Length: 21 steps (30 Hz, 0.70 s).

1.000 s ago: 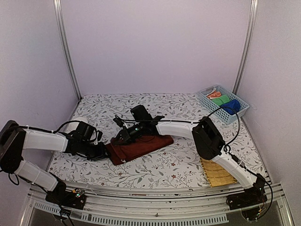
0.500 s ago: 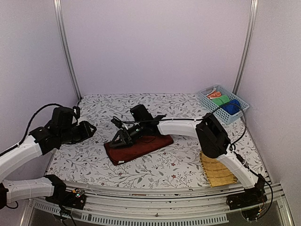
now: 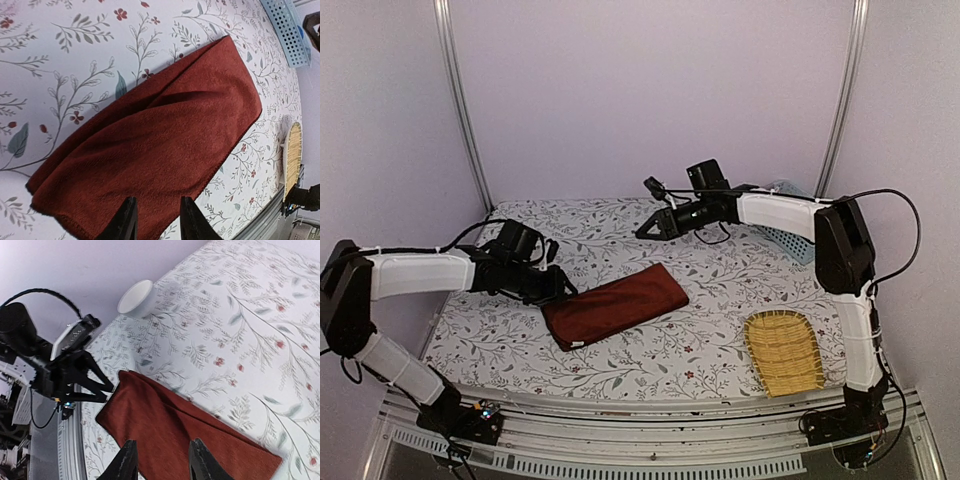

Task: Roll the towels
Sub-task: Fold the towel at the center of the board, then adjust the towel at the center of the board.

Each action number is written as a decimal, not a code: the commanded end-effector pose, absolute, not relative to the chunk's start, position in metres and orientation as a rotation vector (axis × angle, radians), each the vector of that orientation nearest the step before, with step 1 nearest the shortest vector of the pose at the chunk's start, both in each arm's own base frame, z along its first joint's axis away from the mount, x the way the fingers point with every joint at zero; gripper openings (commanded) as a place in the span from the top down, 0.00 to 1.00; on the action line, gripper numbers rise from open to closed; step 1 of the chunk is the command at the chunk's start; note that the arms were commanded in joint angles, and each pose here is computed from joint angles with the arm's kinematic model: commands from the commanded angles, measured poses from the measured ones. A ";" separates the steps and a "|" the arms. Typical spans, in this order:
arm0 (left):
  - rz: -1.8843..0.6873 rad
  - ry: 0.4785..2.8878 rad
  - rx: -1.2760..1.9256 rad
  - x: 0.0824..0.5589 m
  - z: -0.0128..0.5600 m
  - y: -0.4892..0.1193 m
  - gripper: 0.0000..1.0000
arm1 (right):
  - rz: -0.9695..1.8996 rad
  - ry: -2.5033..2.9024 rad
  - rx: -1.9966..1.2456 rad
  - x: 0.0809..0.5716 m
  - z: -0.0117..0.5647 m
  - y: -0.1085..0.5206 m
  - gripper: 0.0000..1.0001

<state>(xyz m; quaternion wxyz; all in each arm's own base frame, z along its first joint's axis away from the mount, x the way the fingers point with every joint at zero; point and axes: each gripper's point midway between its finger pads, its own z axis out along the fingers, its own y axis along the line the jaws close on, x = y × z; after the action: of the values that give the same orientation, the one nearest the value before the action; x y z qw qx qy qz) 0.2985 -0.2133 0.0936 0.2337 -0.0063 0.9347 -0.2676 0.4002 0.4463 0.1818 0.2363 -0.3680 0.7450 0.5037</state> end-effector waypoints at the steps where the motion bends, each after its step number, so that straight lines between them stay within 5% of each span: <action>1: -0.895 2.629 0.121 0.293 0.079 -0.249 0.68 | 1.144 2.210 -1.081 0.414 0.101 0.409 0.65; 14: -0.781 2.951 -0.023 0.235 0.001 -0.210 0.74 | 0.993 2.383 -1.123 0.424 0.005 0.396 0.74; 21: -0.586 2.995 -0.127 0.260 -0.004 -0.177 0.73 | 0.839 2.539 -1.125 0.398 -0.021 0.356 0.76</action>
<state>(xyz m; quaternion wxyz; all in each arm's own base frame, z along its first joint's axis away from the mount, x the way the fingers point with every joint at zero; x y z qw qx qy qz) 0.2589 -0.2160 0.0168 0.0790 -0.0061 0.9585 -0.2739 0.4232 0.3970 0.0201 0.1764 -0.3940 0.8276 0.3589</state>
